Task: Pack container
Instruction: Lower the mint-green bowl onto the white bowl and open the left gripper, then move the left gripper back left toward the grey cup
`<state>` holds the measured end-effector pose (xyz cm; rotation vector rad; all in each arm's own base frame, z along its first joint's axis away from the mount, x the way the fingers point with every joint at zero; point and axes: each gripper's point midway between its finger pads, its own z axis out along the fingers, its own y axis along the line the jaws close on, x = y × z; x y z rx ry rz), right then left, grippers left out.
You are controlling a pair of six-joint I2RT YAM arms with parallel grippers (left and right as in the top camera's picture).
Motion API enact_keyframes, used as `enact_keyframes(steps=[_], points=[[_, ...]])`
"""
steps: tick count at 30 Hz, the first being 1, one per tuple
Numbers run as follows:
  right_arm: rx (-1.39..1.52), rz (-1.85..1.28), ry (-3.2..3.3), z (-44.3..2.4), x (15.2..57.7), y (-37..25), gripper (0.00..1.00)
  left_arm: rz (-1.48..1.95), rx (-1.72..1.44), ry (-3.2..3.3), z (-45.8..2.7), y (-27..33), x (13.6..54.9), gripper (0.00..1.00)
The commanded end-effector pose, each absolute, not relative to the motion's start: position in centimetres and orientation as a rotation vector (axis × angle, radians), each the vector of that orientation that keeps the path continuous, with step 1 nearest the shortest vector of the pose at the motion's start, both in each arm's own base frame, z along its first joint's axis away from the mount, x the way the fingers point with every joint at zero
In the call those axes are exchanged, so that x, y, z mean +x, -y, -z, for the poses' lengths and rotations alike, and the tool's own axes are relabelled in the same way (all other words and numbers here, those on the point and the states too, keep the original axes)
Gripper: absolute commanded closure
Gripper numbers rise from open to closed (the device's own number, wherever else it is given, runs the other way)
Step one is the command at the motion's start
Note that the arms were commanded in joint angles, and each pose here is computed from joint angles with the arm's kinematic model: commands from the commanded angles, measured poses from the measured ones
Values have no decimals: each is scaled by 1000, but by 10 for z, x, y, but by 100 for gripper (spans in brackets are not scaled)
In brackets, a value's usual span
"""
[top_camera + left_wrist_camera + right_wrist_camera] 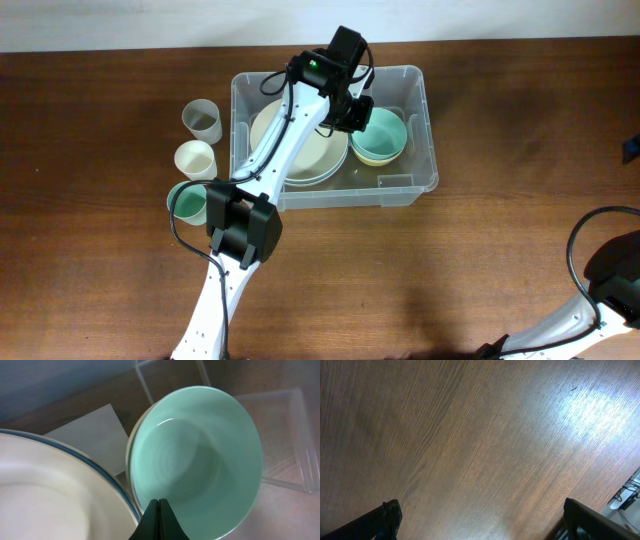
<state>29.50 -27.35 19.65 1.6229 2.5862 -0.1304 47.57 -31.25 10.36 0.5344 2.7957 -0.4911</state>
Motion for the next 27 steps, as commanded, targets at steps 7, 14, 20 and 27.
enact_keyframes(steps=[7, 14, 20, 27], points=[[1618, 145, -2587, -198, 294, 273, 1, 503, 562, -2838, -77, 315, 474, 99], [1619, 145, -2586, -198, 294, 273, 1, 469, 553, -2832, -75, 311, 479, 99], [1619, 145, -2586, -198, 294, 273, 1, 442, 515, -2819, -79, 299, 489, 99], [1619, 145, -2586, -198, 294, 273, 1, 459, 502, -2692, -121, 288, 514, 99]])
